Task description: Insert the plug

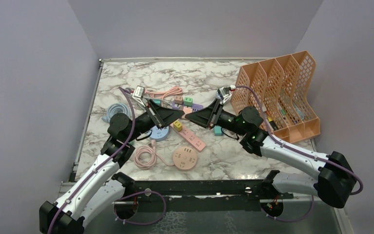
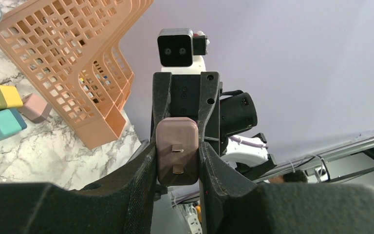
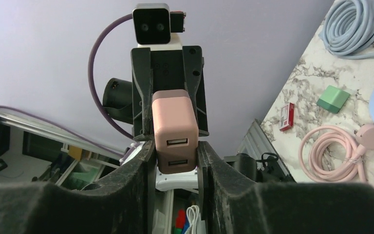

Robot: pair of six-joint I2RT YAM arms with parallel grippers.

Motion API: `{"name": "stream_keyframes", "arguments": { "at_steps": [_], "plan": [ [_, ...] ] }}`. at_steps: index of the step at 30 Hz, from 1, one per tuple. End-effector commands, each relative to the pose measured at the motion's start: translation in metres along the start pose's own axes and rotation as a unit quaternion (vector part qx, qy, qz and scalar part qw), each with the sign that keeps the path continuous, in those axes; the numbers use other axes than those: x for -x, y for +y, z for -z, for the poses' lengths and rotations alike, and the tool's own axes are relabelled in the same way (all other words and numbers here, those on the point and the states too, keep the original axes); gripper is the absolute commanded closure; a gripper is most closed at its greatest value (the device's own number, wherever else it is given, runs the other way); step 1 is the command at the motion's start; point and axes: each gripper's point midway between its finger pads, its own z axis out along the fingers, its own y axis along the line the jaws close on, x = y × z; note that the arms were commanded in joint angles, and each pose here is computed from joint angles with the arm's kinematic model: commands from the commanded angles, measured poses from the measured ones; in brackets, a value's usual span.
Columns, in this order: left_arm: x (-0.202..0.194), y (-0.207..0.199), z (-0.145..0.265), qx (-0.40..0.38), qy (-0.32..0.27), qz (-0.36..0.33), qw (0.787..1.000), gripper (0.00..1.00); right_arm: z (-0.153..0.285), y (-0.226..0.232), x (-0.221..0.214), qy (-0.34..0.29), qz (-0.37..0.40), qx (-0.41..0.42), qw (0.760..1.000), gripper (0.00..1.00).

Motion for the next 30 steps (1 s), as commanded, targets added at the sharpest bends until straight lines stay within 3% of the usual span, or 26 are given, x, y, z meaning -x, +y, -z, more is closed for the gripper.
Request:
{"name": "stream_keyframes", "arguments": {
  "at_steps": [1, 7, 11, 17, 23, 30],
  "plan": [
    [0.007, -0.005, 0.003, -0.018, -0.031, -0.016, 0.999, 0.81, 0.003, 0.01, -0.013, 0.031, 0.018, 0.025, 0.999, 0.9],
    [0.008, 0.032, 0.01, 0.036, -0.056, -0.038, 0.997, 0.33, 0.008, -0.009, 0.01, -0.02, 0.106, -0.056, 0.993, 0.99],
    [0.011, 0.058, 0.02, 0.091, -0.078, -0.051, 0.991, 0.16, 0.019, -0.032, 0.02, -0.032, 0.179, -0.122, 0.976, 0.99],
    [0.03, 0.077, 0.042, 0.17, -0.12, -0.144, 0.968, 0.12, 0.041, -0.084, 0.033, 0.004, 0.286, -0.264, 0.921, 0.99],
    [0.059, 0.096, 0.082, 0.298, -0.158, -0.247, 0.908, 0.12, 0.058, -0.109, 0.036, 0.084, 0.385, -0.325, 0.86, 0.99],
    [0.073, 0.126, 0.124, 0.404, -0.166, -0.314, 0.843, 0.12, 0.06, -0.132, 0.03, 0.181, 0.427, -0.351, 0.813, 0.99]
  ]
}}
